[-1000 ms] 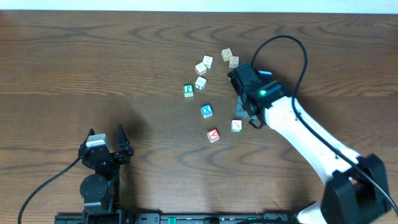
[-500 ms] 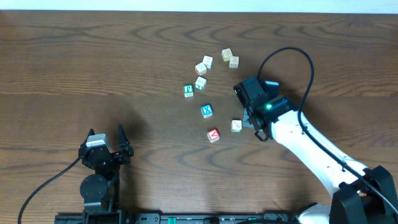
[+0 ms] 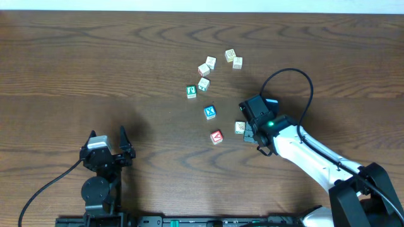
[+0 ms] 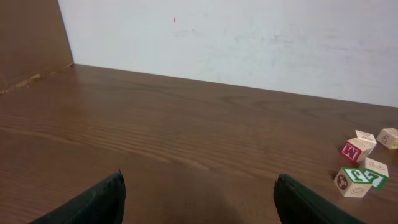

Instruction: Lift 3 blocks

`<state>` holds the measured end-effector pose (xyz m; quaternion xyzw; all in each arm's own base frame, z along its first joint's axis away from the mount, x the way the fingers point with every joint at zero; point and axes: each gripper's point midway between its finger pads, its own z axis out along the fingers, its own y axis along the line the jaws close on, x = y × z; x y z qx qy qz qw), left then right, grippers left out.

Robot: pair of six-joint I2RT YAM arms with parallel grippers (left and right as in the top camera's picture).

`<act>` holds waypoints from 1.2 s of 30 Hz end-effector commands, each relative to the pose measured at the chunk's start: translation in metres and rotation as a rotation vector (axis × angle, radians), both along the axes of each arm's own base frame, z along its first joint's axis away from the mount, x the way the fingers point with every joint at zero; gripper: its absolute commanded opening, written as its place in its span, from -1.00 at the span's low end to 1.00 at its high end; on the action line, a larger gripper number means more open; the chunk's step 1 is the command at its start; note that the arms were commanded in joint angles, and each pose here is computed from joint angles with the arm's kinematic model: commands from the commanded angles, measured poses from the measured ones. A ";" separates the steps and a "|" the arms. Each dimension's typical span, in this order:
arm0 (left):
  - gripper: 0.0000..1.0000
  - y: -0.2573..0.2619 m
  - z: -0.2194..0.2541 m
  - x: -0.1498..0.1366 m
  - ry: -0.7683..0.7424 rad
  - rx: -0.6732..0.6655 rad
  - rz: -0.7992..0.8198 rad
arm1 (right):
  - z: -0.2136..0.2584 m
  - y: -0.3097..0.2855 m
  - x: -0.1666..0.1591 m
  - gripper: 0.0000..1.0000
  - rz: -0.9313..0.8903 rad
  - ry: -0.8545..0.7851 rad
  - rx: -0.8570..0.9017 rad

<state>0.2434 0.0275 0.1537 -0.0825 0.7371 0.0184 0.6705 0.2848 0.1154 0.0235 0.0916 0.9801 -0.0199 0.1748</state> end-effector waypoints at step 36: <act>0.53 0.001 -0.017 -0.001 0.053 -0.004 0.007 | 0.016 0.006 0.009 -0.10 0.039 -0.024 0.027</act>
